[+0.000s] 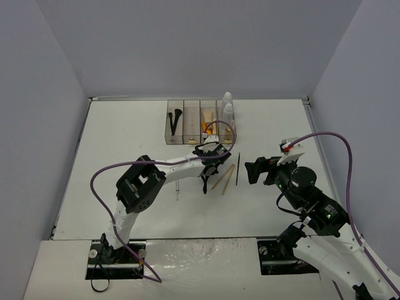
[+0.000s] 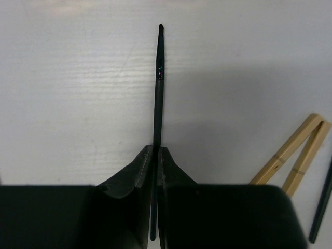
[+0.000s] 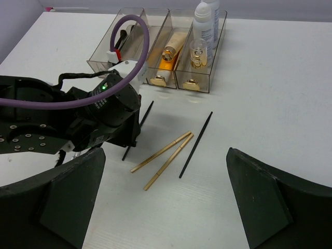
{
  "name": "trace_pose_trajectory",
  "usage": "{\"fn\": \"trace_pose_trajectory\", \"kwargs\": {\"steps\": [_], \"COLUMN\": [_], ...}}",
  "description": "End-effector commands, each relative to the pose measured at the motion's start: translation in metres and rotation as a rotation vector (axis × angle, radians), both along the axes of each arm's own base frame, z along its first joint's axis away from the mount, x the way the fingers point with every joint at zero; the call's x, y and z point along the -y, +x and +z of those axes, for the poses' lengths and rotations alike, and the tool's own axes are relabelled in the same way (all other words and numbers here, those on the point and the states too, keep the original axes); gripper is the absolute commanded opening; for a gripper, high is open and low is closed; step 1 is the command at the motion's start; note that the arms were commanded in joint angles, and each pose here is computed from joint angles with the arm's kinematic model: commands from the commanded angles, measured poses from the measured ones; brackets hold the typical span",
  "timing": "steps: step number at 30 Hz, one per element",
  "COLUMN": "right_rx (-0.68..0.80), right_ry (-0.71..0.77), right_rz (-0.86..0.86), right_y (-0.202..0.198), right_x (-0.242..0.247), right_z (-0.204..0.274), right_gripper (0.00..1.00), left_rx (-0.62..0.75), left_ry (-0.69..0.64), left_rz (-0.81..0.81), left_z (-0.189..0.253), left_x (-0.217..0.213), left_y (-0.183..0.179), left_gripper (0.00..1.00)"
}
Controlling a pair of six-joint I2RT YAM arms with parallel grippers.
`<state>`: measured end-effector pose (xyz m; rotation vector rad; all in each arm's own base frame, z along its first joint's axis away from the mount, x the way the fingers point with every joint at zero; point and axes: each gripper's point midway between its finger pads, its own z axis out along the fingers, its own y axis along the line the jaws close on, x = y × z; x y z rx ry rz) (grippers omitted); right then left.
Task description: Organize the makeup
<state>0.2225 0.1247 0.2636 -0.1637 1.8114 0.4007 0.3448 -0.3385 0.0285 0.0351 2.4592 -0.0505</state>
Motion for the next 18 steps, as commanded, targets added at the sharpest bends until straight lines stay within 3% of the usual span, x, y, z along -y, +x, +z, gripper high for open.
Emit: {"fn": "trace_pose_trajectory", "kwargs": {"steps": [1, 6, 11, 18], "right_rx": [0.031, 0.031, 0.028, 0.023], "right_ry": [0.025, 0.023, 0.023, 0.018], "right_rz": [-0.02, -0.019, -0.016, -0.013], "right_y": [0.005, 0.006, 0.006, 0.007], "right_x": [-0.002, -0.002, -0.003, -0.004], "right_z": [0.008, 0.008, 0.008, 0.007], "right_gripper": [1.0, 1.0, 1.0, 1.0], "left_rx": [0.016, 0.107, 0.173, 0.254], "left_ry": [0.046, 0.025, -0.019, -0.085], "left_rz": [-0.066, -0.114, -0.094, -0.115], "left_z": [0.036, 0.106, 0.156, 0.203], "left_x": [-0.027, -0.043, -0.079, -0.123], "left_y": [-0.014, -0.003, 0.035, 0.132], "left_gripper": [0.0, 0.0, 0.0, 0.0]}}
